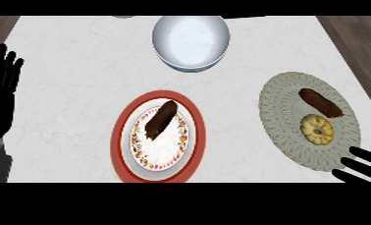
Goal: Pick the squash from the placemat and place it in the bowl
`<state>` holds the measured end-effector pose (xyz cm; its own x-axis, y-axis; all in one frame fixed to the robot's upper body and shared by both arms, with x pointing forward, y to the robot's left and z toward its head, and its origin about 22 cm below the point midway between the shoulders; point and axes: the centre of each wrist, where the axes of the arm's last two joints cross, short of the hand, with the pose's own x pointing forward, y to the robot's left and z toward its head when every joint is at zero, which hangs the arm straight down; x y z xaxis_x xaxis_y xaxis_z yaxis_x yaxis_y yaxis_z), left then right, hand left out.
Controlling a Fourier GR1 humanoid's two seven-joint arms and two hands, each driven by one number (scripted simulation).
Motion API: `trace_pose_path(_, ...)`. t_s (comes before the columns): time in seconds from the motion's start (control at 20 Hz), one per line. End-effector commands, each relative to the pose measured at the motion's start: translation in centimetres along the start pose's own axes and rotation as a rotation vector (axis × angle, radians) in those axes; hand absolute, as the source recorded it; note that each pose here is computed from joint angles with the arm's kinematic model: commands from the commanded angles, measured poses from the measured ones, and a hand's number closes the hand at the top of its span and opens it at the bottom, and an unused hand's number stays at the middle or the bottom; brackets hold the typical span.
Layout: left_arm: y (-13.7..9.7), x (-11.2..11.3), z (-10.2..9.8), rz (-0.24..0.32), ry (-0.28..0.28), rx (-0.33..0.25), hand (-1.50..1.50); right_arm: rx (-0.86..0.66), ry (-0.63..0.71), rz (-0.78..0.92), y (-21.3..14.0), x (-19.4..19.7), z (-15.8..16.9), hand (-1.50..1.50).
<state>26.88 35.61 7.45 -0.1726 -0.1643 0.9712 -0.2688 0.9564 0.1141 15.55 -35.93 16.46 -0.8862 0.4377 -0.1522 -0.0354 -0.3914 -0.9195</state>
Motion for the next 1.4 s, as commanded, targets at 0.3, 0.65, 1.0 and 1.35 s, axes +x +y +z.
trace_pose_path(0.3,-1.7,0.3,-0.9,0.024,-0.019,-0.057,0.0,0.184,0.154,0.084,-0.6,2.8,0.6,-1.5)
trace_pose_path(0.65,-2.4,1.1,-2.4,0.02,-0.042,-0.08,0.0,0.178,0.194,0.042,2.1,2.4,0.5,-1.5)
trace_pose_path(1.0,-2.8,2.2,-0.9,0.027,-0.025,-0.087,0.0,0.202,0.249,0.034,4.9,1.3,-0.6,-1.5)
trace_pose_path(1.35,-3.6,2.0,-1.4,0.029,-0.026,-0.11,0.0,0.223,0.252,0.044,5.8,-1.0,-2.5,-1.5)
